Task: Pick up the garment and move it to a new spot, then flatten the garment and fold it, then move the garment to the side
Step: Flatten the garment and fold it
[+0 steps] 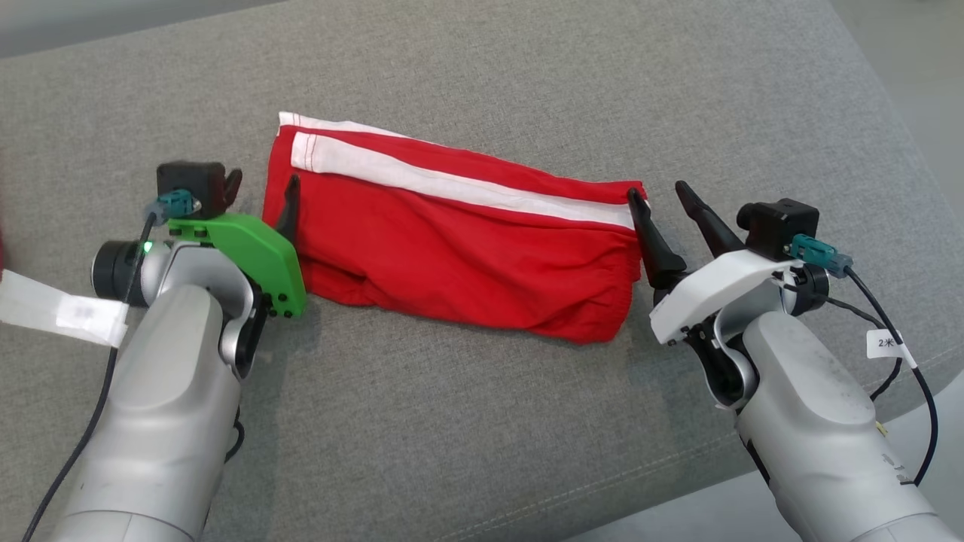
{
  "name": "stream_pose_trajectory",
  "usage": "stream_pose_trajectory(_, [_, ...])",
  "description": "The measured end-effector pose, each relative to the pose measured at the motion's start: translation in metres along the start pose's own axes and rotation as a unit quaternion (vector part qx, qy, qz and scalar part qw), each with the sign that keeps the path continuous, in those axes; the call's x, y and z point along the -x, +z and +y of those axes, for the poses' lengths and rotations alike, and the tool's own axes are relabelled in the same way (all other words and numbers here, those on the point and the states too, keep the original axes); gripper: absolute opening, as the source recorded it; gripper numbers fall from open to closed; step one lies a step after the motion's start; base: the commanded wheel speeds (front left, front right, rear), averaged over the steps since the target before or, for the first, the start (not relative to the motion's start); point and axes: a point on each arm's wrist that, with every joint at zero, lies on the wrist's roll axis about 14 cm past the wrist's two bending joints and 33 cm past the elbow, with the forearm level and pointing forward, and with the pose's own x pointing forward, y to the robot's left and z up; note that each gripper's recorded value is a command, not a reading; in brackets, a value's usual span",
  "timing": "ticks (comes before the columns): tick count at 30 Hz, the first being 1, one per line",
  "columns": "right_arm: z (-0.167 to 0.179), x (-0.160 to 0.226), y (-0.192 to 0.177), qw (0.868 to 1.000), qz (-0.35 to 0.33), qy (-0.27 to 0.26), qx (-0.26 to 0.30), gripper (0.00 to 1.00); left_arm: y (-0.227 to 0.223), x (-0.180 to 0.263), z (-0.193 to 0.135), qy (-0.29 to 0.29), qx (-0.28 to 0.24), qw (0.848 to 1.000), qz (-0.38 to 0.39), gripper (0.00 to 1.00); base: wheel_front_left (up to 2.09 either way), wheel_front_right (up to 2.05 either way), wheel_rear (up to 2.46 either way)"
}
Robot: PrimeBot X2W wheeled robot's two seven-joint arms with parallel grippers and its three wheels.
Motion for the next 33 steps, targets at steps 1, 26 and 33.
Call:
stream_pose_trajectory(1, [0.002,0.001,0.002,1.000,-0.004,0.002,0.000,1.00,-0.007,0.004,0.002,0.005,0.003,1.000,0.012,1.00,0.00,0.00,0.00])
stream_pose_trajectory(26, [-0.010,0.020,0.028,0.998,-0.054,-0.018,0.004,1.00,-0.052,0.008,0.000,0.018,0.019,0.993,0.112,0.19,0.00,0.00,0.00])
stream_pose_trajectory(33, [-0.008,0.024,0.029,0.998,-0.058,-0.017,-0.001,1.00,-0.054,0.017,-0.014,-0.008,0.008,0.992,0.125,0.00,0.00,0.00,0.00])
